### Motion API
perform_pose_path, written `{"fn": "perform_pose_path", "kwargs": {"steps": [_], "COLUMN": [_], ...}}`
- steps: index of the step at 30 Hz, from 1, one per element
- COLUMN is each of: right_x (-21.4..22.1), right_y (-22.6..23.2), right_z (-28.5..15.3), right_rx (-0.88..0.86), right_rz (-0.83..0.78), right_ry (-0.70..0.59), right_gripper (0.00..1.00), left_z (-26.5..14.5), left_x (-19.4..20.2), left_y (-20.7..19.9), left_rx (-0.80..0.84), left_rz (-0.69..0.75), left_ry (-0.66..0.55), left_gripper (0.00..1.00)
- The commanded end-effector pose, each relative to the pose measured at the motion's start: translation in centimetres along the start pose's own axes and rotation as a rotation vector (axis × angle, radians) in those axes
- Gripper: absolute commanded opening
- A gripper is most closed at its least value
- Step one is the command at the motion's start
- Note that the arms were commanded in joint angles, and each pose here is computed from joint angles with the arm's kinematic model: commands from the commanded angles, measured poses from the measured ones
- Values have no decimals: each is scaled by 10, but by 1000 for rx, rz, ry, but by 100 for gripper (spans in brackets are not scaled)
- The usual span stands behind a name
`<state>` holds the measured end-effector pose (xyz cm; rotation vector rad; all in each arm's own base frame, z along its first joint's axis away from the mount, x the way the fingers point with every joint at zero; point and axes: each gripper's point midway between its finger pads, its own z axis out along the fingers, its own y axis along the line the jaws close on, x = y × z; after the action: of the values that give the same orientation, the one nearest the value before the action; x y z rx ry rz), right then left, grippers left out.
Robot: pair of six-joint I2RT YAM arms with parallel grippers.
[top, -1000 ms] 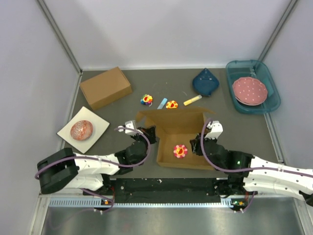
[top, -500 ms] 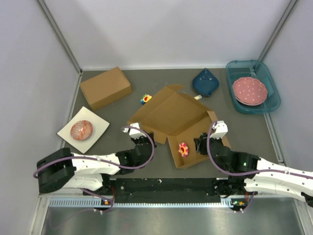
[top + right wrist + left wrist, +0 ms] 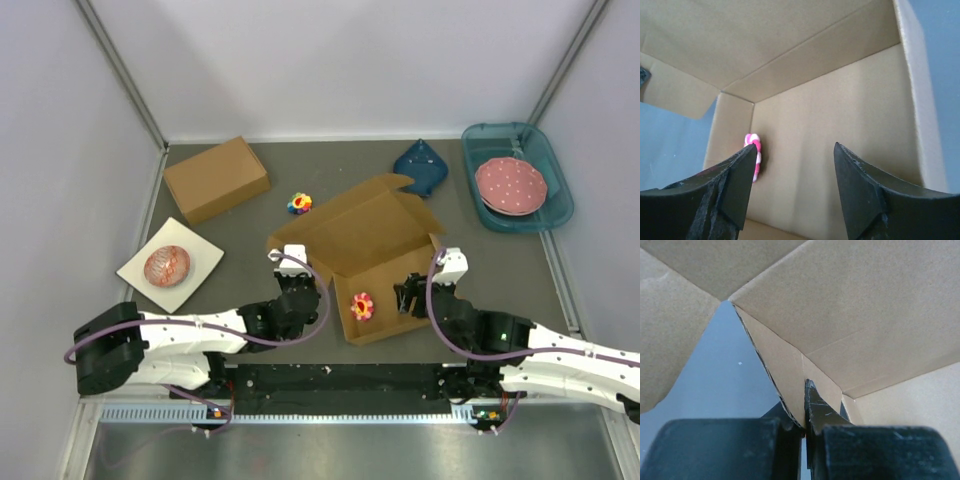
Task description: Fold the paper box
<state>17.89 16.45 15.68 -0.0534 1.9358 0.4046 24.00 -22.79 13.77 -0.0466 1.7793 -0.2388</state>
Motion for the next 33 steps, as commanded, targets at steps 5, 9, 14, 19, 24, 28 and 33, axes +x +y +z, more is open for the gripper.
{"fn": "perform_pose_path", "kwargs": {"steps": [5, 9, 14, 19, 24, 28, 33], "right_x": [-57, -79, -102, -96, -83, -79, -76], "right_y": [15, 17, 7, -12, -14, -10, -7], "right_z": [-17, -27, -41, -41, -35, -30, -25], "right_rx": [-51, -78, -77, -28, -9, -2, 4], "right_rz": [-11, -39, -47, -17, 1, 0, -1], "right_ry": [-96, -135, -194, -222, -205, -193, -195], "right_gripper": [68, 68, 68, 67, 66, 66, 66], "left_z": [7, 12, 17, 18, 18, 15, 7], "left_x": [2, 2, 4, -2, -14, -32, -67], "left_y": [30, 24, 13, 11, 10, 8, 3], "left_rx": [-94, -75, -36, -33, -39, -27, 10], "left_rz": [467, 499, 547, 572, 589, 597, 609], "left_ry": [11, 6, 19, -3, -37, -97, -216], "left_gripper": [0, 0, 0, 0, 0, 0, 0]}}
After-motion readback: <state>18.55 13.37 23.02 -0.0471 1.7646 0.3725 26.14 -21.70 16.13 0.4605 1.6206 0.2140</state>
